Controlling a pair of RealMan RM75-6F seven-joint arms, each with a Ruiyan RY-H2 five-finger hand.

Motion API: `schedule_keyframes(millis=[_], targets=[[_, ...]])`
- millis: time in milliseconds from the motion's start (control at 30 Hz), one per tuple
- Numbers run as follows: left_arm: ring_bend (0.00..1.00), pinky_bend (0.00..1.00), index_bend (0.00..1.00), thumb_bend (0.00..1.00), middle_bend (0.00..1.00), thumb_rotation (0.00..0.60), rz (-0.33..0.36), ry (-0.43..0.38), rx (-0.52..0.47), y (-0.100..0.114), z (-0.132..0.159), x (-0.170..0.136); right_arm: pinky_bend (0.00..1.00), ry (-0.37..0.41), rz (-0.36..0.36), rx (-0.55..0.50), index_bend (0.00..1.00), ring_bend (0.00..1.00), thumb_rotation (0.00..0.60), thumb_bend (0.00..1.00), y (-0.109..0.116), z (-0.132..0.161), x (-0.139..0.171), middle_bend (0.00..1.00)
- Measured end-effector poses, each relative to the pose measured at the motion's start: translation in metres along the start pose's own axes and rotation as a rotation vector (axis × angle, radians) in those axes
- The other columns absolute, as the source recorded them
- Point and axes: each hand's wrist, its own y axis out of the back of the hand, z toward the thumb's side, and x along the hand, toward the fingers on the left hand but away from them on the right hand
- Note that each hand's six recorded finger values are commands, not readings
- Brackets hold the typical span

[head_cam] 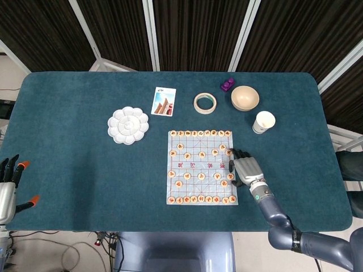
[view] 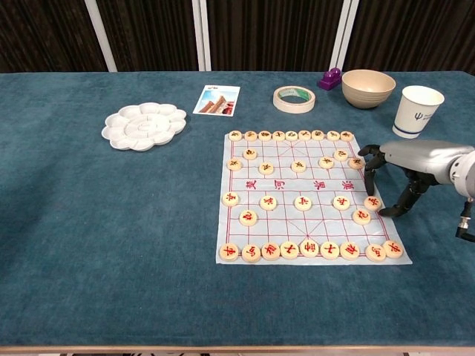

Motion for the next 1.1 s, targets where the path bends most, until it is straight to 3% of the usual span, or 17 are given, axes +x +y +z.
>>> schedule_keyframes(millis=[1100], targets=[[0.00, 0.00, 0.18, 0.00, 0.02, 0.600, 0.000, 0.005, 0.003, -0.0013, 0.0000, 0.0009, 0.14, 0.004, 0.003, 0.000, 0.55, 0.06, 0.600, 0.35, 0.0005, 0.0055, -0.0047, 0.01]])
